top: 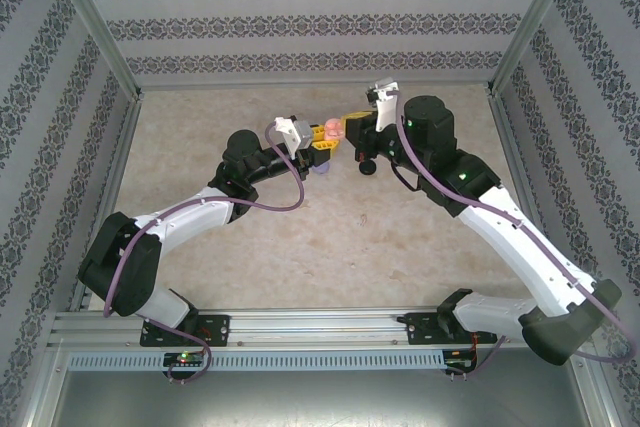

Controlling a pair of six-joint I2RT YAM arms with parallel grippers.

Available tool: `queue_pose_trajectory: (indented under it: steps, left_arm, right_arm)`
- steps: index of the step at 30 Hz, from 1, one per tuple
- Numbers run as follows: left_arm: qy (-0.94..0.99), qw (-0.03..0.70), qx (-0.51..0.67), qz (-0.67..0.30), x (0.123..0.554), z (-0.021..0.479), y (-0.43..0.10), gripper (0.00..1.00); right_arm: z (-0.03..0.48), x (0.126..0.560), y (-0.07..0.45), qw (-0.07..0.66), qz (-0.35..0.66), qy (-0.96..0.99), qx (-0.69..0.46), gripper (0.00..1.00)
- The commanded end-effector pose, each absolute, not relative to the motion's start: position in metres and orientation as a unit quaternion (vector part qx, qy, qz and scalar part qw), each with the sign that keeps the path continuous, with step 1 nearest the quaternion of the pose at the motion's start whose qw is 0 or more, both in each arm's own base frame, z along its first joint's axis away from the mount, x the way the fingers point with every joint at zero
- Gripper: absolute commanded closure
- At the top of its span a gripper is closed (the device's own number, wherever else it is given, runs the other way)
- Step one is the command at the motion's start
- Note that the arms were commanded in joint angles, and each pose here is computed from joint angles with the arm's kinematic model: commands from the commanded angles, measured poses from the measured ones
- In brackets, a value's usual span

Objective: Insert the wireless bluetooth earbuds into the charging case

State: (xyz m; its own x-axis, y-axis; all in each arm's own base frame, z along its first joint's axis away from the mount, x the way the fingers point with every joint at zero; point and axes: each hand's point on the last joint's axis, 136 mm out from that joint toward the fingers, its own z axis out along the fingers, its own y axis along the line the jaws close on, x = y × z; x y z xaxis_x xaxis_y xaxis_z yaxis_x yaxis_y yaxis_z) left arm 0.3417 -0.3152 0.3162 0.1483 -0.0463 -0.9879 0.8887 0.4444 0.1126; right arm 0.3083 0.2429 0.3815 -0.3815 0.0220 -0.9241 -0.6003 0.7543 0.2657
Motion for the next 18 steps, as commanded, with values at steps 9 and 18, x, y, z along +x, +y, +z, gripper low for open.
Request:
queue_pose_trajectory:
  steps: [9, 18]
  left_arm:
    - [0.517, 0.674, 0.387, -0.358, 0.336, 0.337, -0.314, 1.00]
    - [0.512, 0.674, 0.390, -0.362, 0.333, 0.340, -0.315, 1.00]
  right_arm:
    - [0.360, 0.311, 0.254, 0.503, 0.308, 0.786, -0.184, 0.95]
    - [0.348, 0.316, 0.257, 0.492, 0.305, 0.795, -0.183, 0.96]
